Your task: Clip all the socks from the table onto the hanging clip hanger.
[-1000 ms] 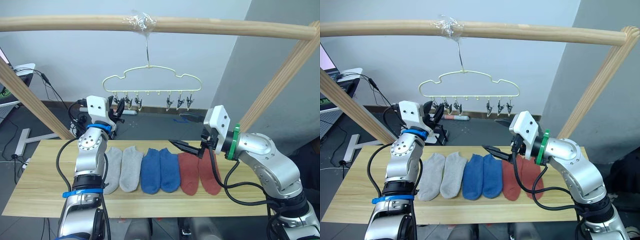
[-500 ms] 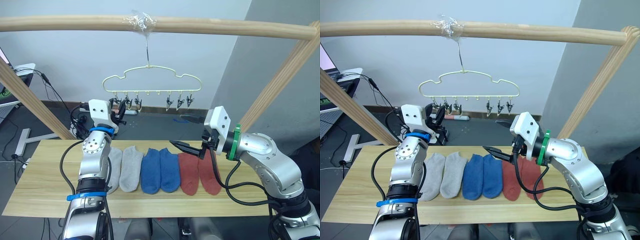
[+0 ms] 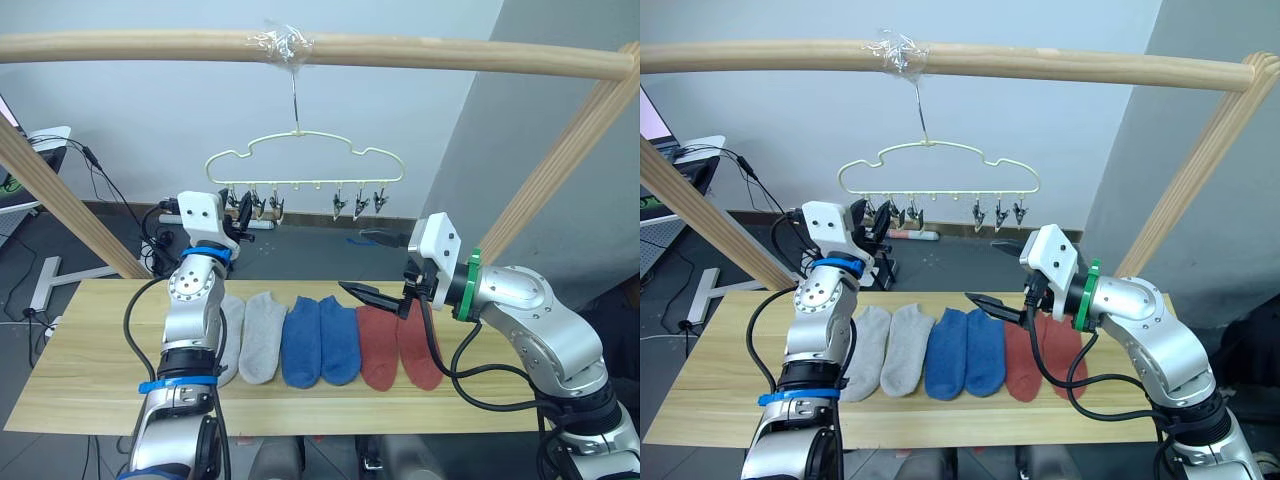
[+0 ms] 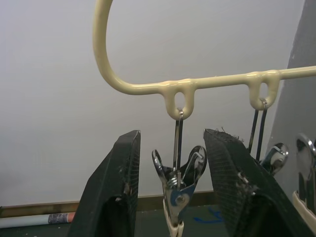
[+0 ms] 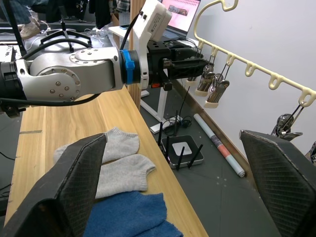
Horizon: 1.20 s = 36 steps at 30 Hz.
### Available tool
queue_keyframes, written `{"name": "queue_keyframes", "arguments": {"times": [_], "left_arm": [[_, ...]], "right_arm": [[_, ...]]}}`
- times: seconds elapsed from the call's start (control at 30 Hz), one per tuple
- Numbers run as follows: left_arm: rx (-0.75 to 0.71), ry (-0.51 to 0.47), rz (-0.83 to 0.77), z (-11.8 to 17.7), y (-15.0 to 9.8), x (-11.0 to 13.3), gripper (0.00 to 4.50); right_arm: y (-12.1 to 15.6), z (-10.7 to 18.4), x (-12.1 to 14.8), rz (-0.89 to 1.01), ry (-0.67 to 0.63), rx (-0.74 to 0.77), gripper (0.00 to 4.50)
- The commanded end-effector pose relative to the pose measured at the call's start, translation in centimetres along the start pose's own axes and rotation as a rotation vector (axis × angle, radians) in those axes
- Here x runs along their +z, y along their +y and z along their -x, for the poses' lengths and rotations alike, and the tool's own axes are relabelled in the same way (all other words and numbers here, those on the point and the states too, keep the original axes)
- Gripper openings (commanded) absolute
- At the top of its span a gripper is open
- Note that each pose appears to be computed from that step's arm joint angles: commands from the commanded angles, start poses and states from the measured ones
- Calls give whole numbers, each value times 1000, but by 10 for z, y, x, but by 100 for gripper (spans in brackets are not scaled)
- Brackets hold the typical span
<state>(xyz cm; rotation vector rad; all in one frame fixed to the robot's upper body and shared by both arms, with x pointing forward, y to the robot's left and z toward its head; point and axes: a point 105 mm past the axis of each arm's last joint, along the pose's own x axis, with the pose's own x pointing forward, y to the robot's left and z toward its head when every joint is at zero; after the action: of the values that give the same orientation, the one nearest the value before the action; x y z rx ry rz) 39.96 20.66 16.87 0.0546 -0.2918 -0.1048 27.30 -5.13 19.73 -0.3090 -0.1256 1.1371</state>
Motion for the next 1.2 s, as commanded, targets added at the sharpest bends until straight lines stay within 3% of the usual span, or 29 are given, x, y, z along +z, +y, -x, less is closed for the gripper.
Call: {"name": "queue_keyframes", "arguments": {"times": [0.03, 0.13, 0.2, 0.33, 0.53, 0.73, 0.87, 1.1, 1.2], "left_arm": [[2, -47, -21, -4, -1, 11, 94], [-1, -52, -22, -5, -3, 13, 24], [-3, -53, -34, -5, -2, 14, 4], [-14, -57, -59, -5, 0, 18, 4], [-40, -45, -67, -3, 4, 23, 4], [-71, -21, -72, -2, 3, 24, 4], [-87, -13, -75, -3, -1, 24, 4], [-102, 4, -91, 0, 0, 24, 4], [-108, 10, -100, 0, 1, 24, 4]], "right_arm": [[0, 1, 8, 28, -27, 4, 450], [1, 2, 7, 25, -23, 5, 450], [1, 4, 5, 19, -16, 2, 450], [-7, 16, -15, -28, 50, -98, 450], [-20, 46, -97, -77, 308, -336, 450], [-32, 60, -163, -116, 479, -470, 450], [-44, 66, -203, -130, 591, -467, 450], [-49, 62, -235, -250, 639, -444, 450], [-44, 64, -244, -293, 651, -433, 390]]}}
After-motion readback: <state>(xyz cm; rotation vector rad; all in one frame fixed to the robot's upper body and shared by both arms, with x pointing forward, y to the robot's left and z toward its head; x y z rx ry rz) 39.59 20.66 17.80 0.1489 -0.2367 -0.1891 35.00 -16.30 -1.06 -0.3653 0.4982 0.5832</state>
